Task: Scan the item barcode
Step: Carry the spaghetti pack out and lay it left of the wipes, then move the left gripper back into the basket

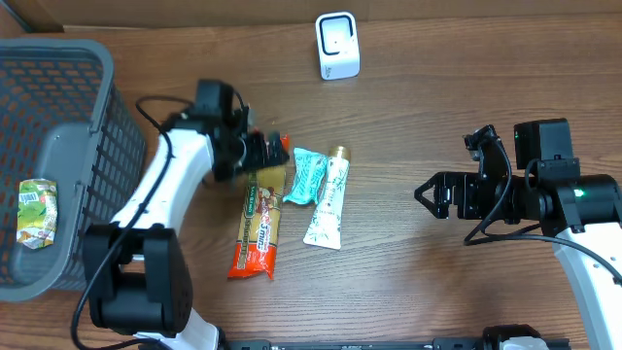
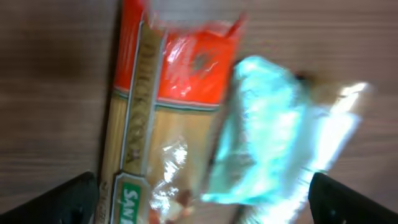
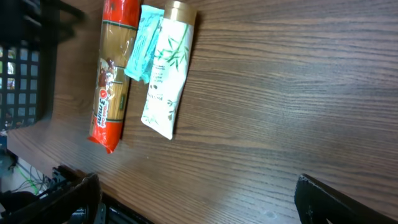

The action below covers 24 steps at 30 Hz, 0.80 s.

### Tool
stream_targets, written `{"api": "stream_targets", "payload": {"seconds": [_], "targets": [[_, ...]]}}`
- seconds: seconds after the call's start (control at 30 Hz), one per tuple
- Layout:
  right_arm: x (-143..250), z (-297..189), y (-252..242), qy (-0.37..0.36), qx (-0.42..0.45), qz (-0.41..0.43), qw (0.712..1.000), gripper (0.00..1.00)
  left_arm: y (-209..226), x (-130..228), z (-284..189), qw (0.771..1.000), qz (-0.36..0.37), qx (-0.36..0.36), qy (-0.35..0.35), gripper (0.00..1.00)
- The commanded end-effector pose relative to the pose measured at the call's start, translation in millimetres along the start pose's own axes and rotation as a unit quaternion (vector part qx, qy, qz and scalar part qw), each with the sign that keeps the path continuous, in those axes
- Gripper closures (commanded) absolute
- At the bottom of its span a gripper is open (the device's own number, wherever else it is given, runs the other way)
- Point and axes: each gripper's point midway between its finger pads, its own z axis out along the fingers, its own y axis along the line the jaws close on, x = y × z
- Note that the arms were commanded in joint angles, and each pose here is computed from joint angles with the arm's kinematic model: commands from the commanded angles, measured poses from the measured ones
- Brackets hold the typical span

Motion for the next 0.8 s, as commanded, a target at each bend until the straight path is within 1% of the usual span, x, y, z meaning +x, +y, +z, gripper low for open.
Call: {"api": "stream_targets", "payload": {"seconds": [0.0,0.1,0.2,0.27,0.33,0.37,0.4,0.47,0.57,0.63,0.67,0.7,0.77], "targets": [[0.0,0.7,0.4,0.0,0.001,-0.004,1.0,0.01,-37.3,-55.4,-101.4,0.991,0.043,0.043,-0.117,0.0],[0.0,0.7,0.3,0.0,0.001,-0.004,1.0,0.01,-33.6,-75.4,-185.1,0.98,0.049,0.01,-0.191,0.0],[-0.2,0.6,-2.5,-0.001,0.01,-0.004,1.0,0.01,-16.1,-83.6,-262.2,0.963,0.037,-0.034,-0.266,0.0],[-0.5,0.6,-3.9,-0.001,0.014,-0.004,1.0,0.01,-7.0,-80.9,-302.3,0.951,0.04,-0.053,-0.303,0.0],[-0.6,0.6,-3.9,-0.002,0.014,-0.004,1.0,0.01,11.6,-74.9,-331.1,0.939,0.061,-0.097,-0.324,0.0],[-0.6,0.6,-3.9,-0.002,0.014,-0.004,1.0,0.01,28.0,-70.9,-342.8,0.934,0.048,-0.127,-0.33,0.0],[-0.6,0.6,-3.9,-0.002,0.014,-0.004,1.0,0.01,46.5,-66.7,-351.7,0.93,0.019,-0.152,-0.334,0.0],[-0.6,0.5,-3.9,-0.002,0.014,-0.004,1.0,0.01,90.2,-57.5,-365.9,0.917,-0.064,-0.198,-0.34,0.0],[-0.6,0.6,-3.9,-0.002,0.014,-0.004,1.0,0.0,162.2,-46.8,-370.1,0.89,-0.196,-0.24,-0.334,0.02],[-0.6,0.6,-3.9,-0.002,0.014,-0.004,1.0,0.01,207.3,-37.1,-357.8,0.875,-0.279,-0.244,-0.313,0.05],[-0.5,0.6,-3.9,-0.001,0.014,-0.004,1.0,0.01,223.1,-33.0,-349.5,0.87,-0.307,-0.243,-0.3,0.04],[-0.4,0.6,-3.9,-0.001,0.014,-0.004,1.0,0.01,239.4,-28.3,-338.7,0.867,-0.33,-0.245,-0.282,0.0],[-0.4,0.6,-4.0,-0.001,0.014,-0.004,1.0,0.01,264.5,-19.5,-318.0,0.864,-0.356,-0.257,-0.246,0.0]]}}
